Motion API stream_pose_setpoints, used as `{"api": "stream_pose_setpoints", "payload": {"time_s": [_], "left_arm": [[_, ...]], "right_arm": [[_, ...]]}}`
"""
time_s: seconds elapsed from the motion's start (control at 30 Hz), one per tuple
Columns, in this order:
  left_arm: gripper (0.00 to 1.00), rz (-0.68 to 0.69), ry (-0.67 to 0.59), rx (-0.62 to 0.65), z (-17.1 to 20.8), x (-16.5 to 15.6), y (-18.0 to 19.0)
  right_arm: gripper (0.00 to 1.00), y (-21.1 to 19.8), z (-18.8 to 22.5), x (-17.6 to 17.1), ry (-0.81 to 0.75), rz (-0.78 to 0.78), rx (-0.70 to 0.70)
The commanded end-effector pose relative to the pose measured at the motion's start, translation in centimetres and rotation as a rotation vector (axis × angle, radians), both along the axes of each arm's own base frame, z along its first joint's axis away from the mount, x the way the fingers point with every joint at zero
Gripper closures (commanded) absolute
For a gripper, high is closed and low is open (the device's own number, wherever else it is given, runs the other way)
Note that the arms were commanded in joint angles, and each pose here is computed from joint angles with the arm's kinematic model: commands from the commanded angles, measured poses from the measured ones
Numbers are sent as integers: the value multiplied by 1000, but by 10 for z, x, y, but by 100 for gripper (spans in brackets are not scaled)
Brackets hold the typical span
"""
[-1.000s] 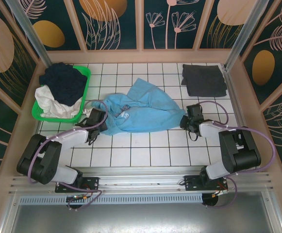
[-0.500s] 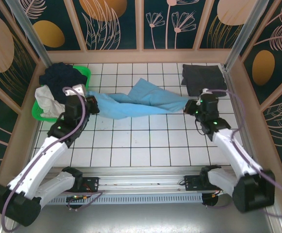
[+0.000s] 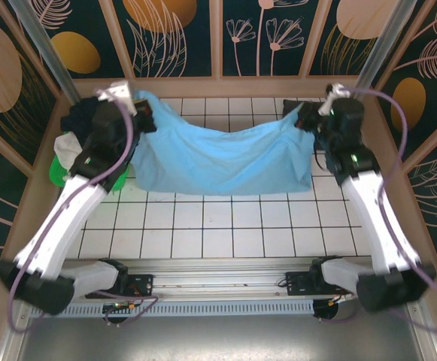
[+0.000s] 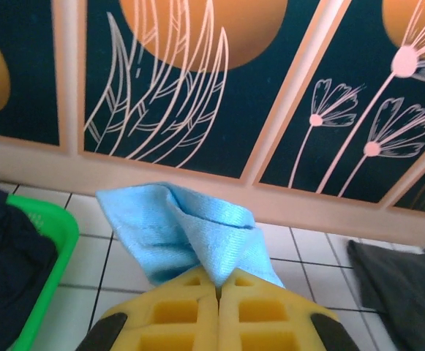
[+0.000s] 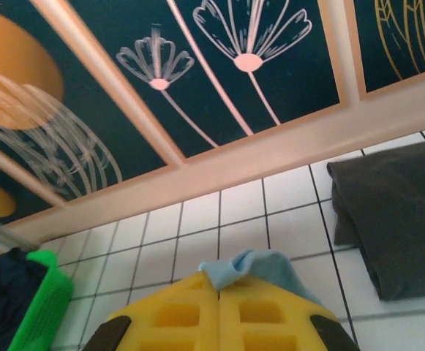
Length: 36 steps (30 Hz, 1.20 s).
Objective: Fold and stack the t-shirts
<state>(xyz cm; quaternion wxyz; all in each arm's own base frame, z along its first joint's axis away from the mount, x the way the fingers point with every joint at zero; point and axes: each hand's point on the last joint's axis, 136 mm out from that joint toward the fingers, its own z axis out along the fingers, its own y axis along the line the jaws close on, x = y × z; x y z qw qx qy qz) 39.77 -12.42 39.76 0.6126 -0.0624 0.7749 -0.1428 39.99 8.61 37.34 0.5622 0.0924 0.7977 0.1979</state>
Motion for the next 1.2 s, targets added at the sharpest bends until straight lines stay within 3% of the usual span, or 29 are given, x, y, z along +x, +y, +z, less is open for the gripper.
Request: {"api": "stream_pose_setpoints", "payload": {"time_s": [0.0, 0.17, 0.27, 0.33, 0.4, 0.47, 0.6, 0.67, 0.83, 0.9, 0.97, 1.0, 1.07, 1.17], "left_arm": [[100, 21, -140, 73, 65, 31, -2], [100, 28, -306, 115, 167, 37, -1], [100, 25, -373, 116, 199, 13, 7], [100, 18, -391, 97, 199, -9, 14], [100, -22, -394, 44, 175, -29, 15], [100, -55, -361, -4, 123, -44, 15], [100, -43, -151, -72, -11, -61, 23], [100, -58, -16, -120, -85, -76, 23], [98, -67, 231, -210, -208, -120, 27], [85, -60, 268, -230, -227, -132, 31], [52, -60, 260, -266, -228, -139, 32], [48, -57, 249, -272, -226, -140, 33], [37, -31, 223, -269, -222, -138, 39], [33, -16, 223, -242, -220, -128, 38]], "right_arm": [[100, -10, 25, 50, -38, -20, -39], [100, -5, 79, 80, -108, 14, -34], [100, -4, 105, 66, -171, 29, -25], [100, -7, 104, 53, -182, 30, -27], [100, -8, 82, 39, -170, 39, -19], [100, -6, 37, 26, -125, 67, 10], [100, -2, -73, -9, 70, 99, 64], [100, -11, -131, -34, 166, 43, 98], [100, -35, -247, -97, 402, -82, 84], [100, -48, -268, -113, 461, -143, 52], [100, -53, -272, -119, 476, -159, 42], [100, -53, -270, -119, 476, -157, 44], [82, -49, -261, -117, 468, -137, 58], [74, -39, -235, -110, 418, -89, 87]]}}
